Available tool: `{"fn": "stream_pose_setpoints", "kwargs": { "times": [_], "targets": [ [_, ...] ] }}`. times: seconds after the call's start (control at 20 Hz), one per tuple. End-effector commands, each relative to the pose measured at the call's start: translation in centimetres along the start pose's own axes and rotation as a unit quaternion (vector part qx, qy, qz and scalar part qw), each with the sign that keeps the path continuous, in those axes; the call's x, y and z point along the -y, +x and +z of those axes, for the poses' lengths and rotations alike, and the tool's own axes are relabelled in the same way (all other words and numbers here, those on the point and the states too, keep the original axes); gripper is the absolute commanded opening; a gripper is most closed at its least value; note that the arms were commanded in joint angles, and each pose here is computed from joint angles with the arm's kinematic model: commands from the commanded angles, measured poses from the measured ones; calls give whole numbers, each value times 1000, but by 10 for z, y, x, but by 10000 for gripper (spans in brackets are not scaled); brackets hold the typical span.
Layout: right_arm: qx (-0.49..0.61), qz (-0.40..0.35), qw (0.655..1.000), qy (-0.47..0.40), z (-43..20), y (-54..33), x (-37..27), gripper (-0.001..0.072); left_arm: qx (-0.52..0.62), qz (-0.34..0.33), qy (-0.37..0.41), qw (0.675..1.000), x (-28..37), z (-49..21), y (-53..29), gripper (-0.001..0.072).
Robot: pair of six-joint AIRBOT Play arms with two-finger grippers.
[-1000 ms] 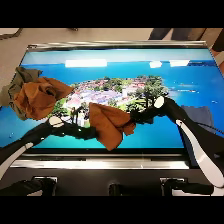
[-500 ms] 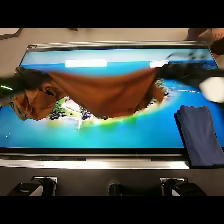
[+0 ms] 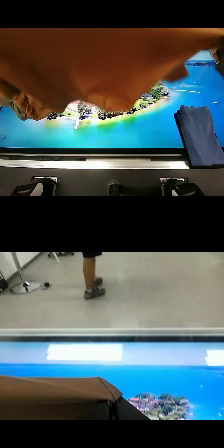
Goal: Fold the shirts.
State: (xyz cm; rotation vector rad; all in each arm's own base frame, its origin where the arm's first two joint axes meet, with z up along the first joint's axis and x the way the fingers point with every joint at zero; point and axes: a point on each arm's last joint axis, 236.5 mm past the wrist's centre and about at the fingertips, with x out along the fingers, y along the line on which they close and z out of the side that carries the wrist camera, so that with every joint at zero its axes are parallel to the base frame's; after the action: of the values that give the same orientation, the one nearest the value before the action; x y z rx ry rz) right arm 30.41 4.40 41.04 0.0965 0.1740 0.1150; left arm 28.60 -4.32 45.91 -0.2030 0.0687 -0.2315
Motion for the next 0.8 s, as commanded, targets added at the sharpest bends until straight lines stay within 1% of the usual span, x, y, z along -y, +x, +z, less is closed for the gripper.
{"fn": "stream_pose_setpoints", "kwargs": {
  "times": [0.0, 0.1, 0.2, 0.3, 0.35, 0.45, 0.5, 0.55, 0.65, 0.75],
  "targets": [
    [-126, -29, 992, -2, -59, -4, 14, 37, -84, 36, 9, 996, -20, -43, -1, 26],
    [-248, -31, 968, 3, -118, 8, 11, 36, -153, 36, -14, 988, -32, -91, 11, 27],
    [-373, -7, 928, 2, -188, 26, -2, 37, -229, 43, -52, 971, -52, -158, 29, 28],
    [-456, 26, 889, 19, -252, 53, -20, 37, -328, 45, -100, 938, -68, -251, 42, 28],
    [-477, 40, 878, 26, -282, 74, -26, 37, -373, 44, -124, 918, -72, -300, 47, 28],
    [-477, 35, 877, 44, -326, 129, -27, 38, -420, 41, -166, 891, -74, -373, 62, 29],
    [-470, 28, 881, 52, -342, 156, -26, 38, -427, 41, -179, 885, -74, -393, 74, 29],
    [-458, 20, 886, 65, -355, 179, -24, 38, -429, 41, -184, 883, -76, -407, 88, 29],
    [-430, -2, 896, 106, -373, 217, -21, 38, -413, 44, -190, 889, -84, -416, 122, 29],
    [-414, -26, 897, 155, -386, 238, -19, 38, -405, 50, -206, 890, -92, -423, 149, 29]
  ]
}}
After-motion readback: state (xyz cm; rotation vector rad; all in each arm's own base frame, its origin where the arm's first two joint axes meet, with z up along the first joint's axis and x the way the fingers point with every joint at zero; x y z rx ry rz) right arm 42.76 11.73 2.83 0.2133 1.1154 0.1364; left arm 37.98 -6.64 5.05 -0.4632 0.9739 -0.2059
